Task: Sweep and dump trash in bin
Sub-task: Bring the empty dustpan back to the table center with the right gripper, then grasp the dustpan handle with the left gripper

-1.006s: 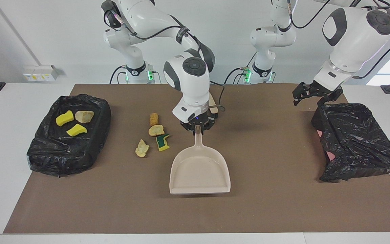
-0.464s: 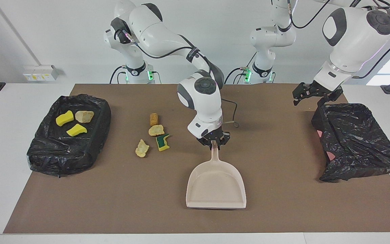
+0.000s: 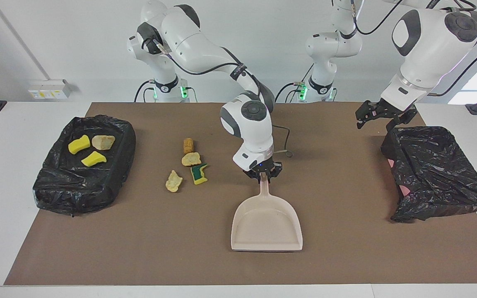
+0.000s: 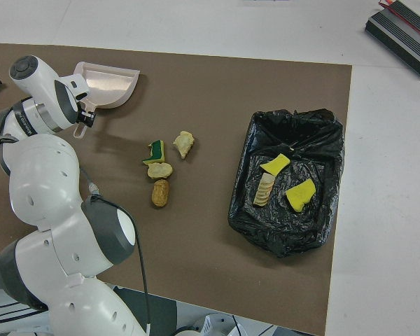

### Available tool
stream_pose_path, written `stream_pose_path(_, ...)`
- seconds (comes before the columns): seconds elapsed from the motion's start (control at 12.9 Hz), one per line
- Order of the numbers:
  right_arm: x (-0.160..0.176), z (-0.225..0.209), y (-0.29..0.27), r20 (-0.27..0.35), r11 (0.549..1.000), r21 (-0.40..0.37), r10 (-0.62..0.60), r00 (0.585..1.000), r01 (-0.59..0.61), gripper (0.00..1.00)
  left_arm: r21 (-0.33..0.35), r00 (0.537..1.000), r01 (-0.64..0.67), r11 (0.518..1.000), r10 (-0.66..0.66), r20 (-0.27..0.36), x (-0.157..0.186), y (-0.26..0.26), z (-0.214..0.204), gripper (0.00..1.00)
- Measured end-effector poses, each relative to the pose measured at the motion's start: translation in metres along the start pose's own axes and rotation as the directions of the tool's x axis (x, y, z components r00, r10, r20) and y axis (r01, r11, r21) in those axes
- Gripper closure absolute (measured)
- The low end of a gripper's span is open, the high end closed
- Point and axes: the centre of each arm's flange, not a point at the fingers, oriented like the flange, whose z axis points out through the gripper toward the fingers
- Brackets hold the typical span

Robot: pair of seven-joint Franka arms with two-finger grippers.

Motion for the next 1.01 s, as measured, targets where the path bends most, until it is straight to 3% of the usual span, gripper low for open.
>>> stream_pose_path(0.31, -0.017, -0.083, 0.002, 0.038, 0.998, -0.063, -0.011, 0.999, 0.014, 0.06, -0.001, 0.995, 0.002, 1.000, -0.002, -0.100, 0.013, 0.017, -0.005, 0.00)
stream_pose_path(0.39, -0.028, -0.105, 0.005, 0.058, 0.997, -0.074, -0.008, 0.998, 0.013, 0.00, -0.003, 0.992, -0.002, 1.000, 0.002, -0.123, 0.017, 0.024, -0.004, 0.00)
stream_pose_path(0.54, -0.067, -0.143, 0.012, 0.106, 0.998, -0.060, -0.008, 0.994, 0.014, 0.00, -0.011, 0.985, -0.008, 1.000, 0.006, -0.170, 0.030, 0.048, 0.004, 0.00)
stream_pose_path(0.7, -0.121, -0.159, 0.015, 0.136, 0.995, -0.076, -0.047, 0.990, 0.058, 0.00, -0.022, 0.985, -0.005, 1.000, 0.001, -0.173, 0.042, 0.074, 0.025, 0.00)
stream_pose_path(1.01, -0.244, -0.135, 0.023, 0.270, 0.982, -0.073, -0.146, 0.952, 0.172, 0.00, -0.045, 0.987, 0.004, 0.999, -0.011, -0.159, 0.064, 0.136, 0.079, 0.00)
